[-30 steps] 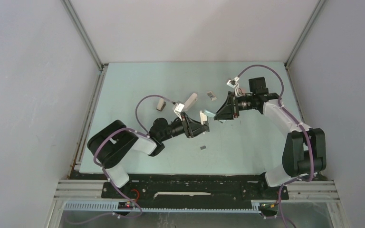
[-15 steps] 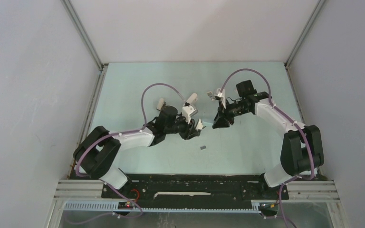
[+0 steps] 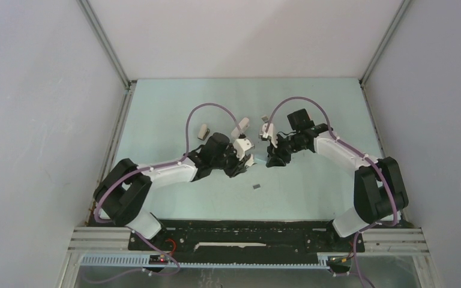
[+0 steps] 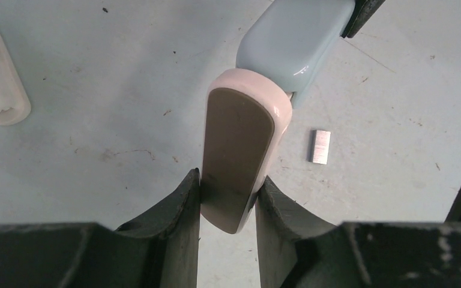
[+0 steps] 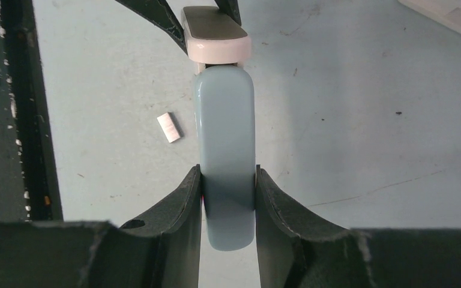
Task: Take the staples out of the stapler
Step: Unload the staple at the center of the board.
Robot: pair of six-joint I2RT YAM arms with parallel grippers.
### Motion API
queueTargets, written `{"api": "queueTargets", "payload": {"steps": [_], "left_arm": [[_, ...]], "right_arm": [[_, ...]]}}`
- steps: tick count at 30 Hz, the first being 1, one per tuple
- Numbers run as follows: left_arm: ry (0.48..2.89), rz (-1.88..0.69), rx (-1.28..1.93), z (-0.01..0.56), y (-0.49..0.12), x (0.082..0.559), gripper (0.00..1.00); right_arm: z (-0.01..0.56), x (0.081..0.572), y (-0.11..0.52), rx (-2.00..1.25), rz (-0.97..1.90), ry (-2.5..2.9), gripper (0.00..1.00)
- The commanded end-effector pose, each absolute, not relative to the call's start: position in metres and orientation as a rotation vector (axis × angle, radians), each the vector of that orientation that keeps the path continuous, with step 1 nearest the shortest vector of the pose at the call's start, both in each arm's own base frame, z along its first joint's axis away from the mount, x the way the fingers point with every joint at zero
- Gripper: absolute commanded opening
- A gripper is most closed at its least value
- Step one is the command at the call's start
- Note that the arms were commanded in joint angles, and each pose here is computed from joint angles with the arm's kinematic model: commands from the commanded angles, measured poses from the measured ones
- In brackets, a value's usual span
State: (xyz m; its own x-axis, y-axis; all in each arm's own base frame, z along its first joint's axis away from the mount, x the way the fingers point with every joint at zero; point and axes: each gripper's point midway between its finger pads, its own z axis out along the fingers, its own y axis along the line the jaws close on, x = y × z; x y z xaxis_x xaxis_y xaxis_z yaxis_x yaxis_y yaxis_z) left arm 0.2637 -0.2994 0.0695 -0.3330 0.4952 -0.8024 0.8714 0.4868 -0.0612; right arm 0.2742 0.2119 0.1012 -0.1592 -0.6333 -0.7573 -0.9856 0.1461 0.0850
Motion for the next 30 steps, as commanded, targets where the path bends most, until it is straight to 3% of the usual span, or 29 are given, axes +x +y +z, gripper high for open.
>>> {"api": "queueTargets", "payload": {"steps": [1, 10, 22, 30], "left_arm": [[2.070, -0.421, 1.026, 0.068, -0.269, 0.296, 0.00], [2.120, -0.463, 1.054, 0.057, -0.275, 0.288, 0.04], [2.235, -0.495, 1.062, 0.024, -0.275, 0.278, 0.32], [2.148, -0.484, 0.987, 0.055, -0.275, 0.286, 0.32]], "right_arm": [[0.069, 0.283, 0.163, -1.593, 0.514, 2.064, 0.00], [0.052, 0.278, 0.165, -1.632, 0.516, 2.109, 0.00], [0.032, 0.270, 0.171, -1.719, 0.498, 2.141, 0.00], [0.047, 0.262, 0.189, -1.674, 0.636, 2.106, 0.00]]}}
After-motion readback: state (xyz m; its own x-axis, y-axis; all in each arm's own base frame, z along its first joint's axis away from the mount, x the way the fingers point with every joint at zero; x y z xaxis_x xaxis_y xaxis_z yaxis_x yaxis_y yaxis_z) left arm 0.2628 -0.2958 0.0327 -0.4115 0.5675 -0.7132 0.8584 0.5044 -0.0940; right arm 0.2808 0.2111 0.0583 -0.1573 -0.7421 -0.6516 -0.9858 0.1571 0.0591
